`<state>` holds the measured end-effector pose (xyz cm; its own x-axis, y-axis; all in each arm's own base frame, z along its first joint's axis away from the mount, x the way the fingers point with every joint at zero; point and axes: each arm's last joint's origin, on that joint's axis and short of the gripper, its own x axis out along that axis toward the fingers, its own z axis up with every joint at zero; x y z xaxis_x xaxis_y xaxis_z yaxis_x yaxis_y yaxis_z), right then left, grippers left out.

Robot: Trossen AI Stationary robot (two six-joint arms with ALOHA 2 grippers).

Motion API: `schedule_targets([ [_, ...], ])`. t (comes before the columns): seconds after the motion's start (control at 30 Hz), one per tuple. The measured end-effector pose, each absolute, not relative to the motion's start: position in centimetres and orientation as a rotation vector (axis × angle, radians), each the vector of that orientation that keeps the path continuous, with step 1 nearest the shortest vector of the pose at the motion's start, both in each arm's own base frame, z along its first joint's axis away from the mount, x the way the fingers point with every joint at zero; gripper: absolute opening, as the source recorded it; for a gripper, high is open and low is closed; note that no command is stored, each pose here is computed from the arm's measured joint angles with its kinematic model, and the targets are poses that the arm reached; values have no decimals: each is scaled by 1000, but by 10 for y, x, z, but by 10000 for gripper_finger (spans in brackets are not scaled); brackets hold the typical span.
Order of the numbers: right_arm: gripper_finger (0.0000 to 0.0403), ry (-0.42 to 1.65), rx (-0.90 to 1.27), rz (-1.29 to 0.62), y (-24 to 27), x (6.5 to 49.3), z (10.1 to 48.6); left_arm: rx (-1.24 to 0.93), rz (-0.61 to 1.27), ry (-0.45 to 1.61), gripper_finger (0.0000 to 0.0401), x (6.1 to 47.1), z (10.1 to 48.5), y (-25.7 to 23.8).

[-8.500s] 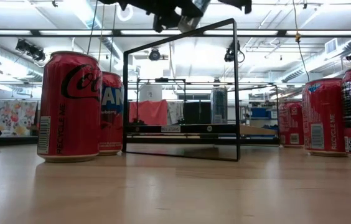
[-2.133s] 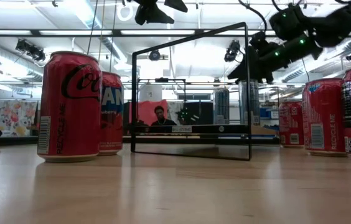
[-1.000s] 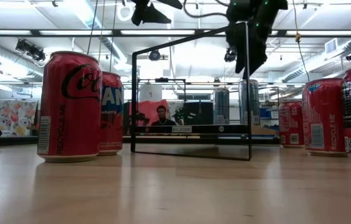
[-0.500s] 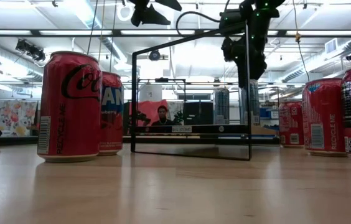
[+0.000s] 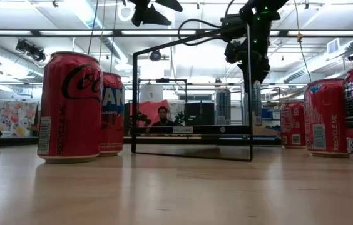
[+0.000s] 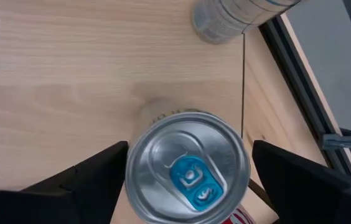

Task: Place canned beverage on shelf
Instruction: Put the blue soda can on the shelf aligned with the other blue soda can

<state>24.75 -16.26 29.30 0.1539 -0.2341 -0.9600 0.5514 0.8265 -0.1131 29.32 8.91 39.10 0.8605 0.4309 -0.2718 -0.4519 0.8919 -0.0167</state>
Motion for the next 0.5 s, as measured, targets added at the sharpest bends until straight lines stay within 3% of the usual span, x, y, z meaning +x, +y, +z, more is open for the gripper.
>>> schedule_targets([
  [0.5,345,1322,272,-587,-165,244,293,-76,464,266,348,293,391,89],
])
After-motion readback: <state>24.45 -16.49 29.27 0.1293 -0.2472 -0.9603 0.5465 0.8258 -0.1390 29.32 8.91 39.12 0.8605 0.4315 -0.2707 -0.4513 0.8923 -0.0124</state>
